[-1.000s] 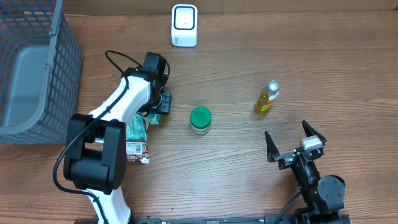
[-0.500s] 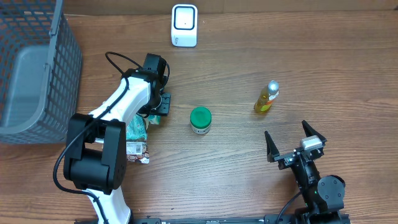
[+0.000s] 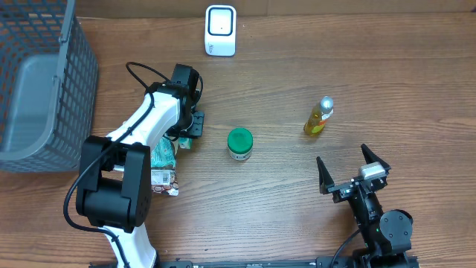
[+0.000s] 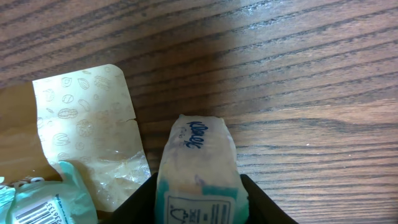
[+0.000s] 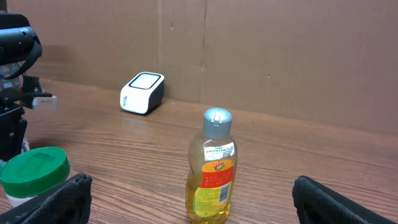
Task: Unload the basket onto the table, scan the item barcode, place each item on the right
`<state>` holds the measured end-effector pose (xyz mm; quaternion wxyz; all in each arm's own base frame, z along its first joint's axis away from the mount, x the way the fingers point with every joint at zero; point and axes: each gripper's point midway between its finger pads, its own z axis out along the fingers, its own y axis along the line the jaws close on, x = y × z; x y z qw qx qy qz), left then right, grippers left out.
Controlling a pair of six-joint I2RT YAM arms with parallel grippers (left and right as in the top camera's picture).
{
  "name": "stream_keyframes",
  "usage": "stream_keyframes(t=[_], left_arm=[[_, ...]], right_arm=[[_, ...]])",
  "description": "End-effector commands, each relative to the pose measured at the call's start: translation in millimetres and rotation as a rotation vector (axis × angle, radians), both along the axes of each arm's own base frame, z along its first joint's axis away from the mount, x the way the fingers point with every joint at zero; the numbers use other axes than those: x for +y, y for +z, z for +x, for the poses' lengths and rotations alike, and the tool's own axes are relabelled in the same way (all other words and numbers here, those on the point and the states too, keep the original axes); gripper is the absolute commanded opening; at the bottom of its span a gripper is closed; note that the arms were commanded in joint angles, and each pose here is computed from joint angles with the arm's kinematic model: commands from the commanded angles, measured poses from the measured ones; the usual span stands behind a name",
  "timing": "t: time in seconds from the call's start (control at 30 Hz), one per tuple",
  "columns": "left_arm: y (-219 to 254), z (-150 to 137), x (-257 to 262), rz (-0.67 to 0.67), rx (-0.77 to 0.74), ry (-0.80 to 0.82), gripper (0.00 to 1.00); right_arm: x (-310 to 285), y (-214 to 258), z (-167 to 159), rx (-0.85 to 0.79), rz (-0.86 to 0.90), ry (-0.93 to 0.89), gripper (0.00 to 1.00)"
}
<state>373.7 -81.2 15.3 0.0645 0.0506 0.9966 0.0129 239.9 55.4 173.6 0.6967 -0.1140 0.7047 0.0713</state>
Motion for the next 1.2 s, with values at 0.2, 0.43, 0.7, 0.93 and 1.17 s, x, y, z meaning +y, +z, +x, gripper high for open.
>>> stream_keyframes(t=[0.2, 0.43, 0.7, 0.93, 1.17], left_arm=[[-7.7, -5.0, -0.9, 0.007, 0.022, 0.0, 0.35], [-7.7, -5.1, -0.9, 0.007, 0.023, 0.0, 0.34], [-7.9, -6.4, -1.5, 0.003, 0.028, 0.0, 0.25], [-8.1, -10.4, -13.6, -0.067, 0.05, -0.007, 0.19], [-7.7, -12.6, -13.0, -0.069, 0.06, 0.043, 0.15]], right_arm=[[-1.7, -2.2, 0.5, -0.002, 0.002, -0.009, 1.0], [-1.7, -2.2, 0.5, -0.002, 0.002, -0.009, 1.0], [-1.7, -2.2, 0.5, -0.002, 0.002, -0.009, 1.0], [-1.7, -2.2, 0.5, -0.002, 0.002, -0.009, 1.0], [-1.7, -2.2, 0.5, -0.002, 0.002, -0.009, 1.0]])
